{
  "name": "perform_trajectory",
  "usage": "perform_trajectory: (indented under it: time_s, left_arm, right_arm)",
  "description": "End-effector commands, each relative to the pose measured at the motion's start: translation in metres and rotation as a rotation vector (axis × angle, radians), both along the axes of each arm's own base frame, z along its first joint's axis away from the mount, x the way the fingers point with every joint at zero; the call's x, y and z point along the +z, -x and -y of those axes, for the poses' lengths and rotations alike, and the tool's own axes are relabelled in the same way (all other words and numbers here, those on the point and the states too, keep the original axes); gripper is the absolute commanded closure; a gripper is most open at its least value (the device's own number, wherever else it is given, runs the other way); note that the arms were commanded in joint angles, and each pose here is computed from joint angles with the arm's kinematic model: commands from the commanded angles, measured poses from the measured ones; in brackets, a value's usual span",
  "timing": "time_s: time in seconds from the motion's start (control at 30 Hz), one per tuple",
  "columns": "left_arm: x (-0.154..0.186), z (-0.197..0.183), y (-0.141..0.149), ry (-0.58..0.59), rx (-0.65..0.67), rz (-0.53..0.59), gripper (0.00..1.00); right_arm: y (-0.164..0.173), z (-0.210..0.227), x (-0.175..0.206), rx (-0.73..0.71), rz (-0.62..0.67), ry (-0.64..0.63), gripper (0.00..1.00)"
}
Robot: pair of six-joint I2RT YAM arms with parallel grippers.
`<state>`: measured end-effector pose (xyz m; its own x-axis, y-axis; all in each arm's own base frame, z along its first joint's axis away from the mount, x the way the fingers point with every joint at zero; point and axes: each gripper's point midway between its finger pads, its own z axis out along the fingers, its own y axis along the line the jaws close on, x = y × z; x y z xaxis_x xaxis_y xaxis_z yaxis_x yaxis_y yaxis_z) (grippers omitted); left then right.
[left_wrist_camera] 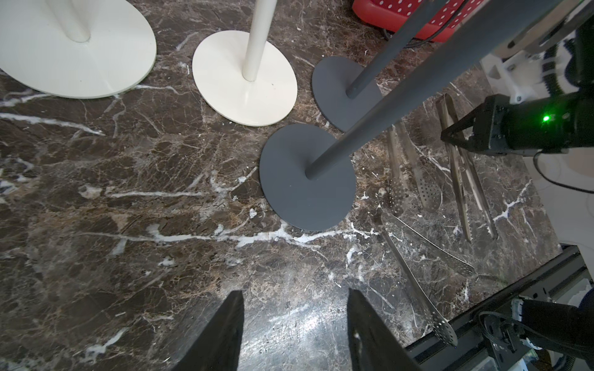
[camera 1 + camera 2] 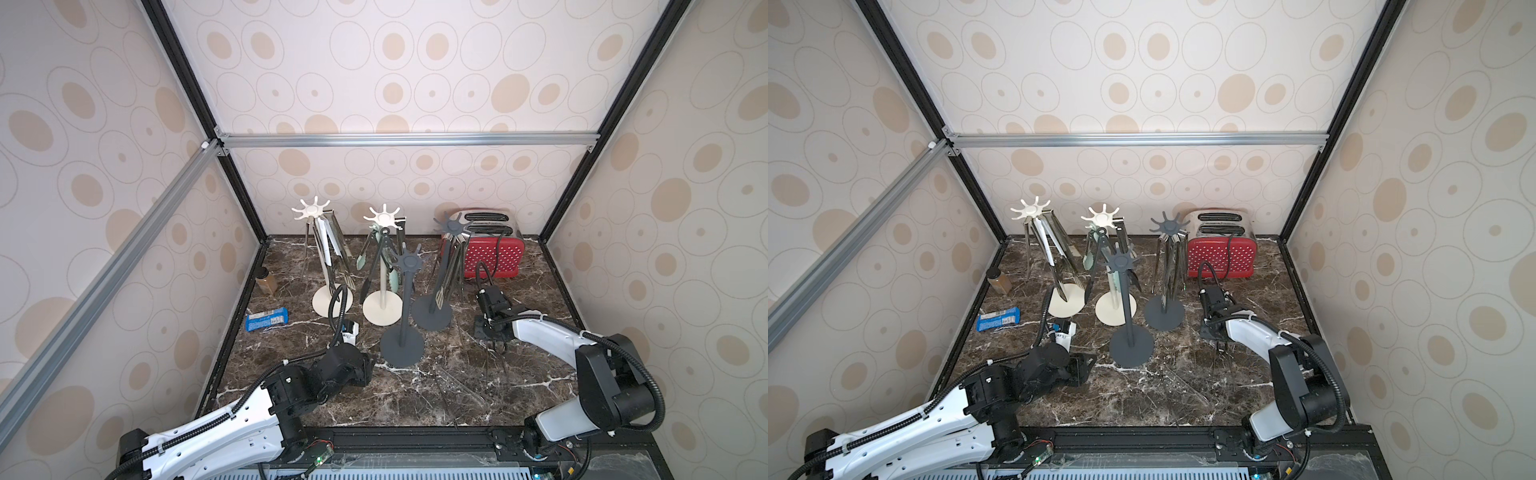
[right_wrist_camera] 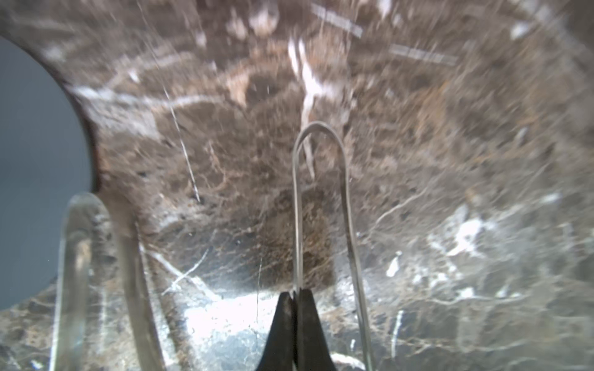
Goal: Hang food tongs on kitchen utensil racks
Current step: Pick up the food tongs from the center of the board.
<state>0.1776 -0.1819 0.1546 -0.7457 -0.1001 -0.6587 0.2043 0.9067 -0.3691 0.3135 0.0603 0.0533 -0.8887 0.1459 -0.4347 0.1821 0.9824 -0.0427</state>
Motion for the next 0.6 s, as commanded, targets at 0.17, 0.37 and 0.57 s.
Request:
perform_trajectory:
  time_s: [0.17,0.37,0.57]
  left_arm:
    - [0.028,0.023,-0.006,0.076,-0.105,0.109,0.48]
    - [0.068,0.052,-0.004,0.177,-0.243,0.213,0.48]
    - [0.112,0.082,0.004,0.229,-0.419,0.314,0.5]
  right_arm:
    - [0.008,-0.026,0.113,0.235,0.238,-0.139,1.0]
    - [0.06,-0.091,0.232,0.623,0.547,-0.502,1.0]
    - [0.121,-0.129,0.322,0.913,0.717,-0.813,1.0]
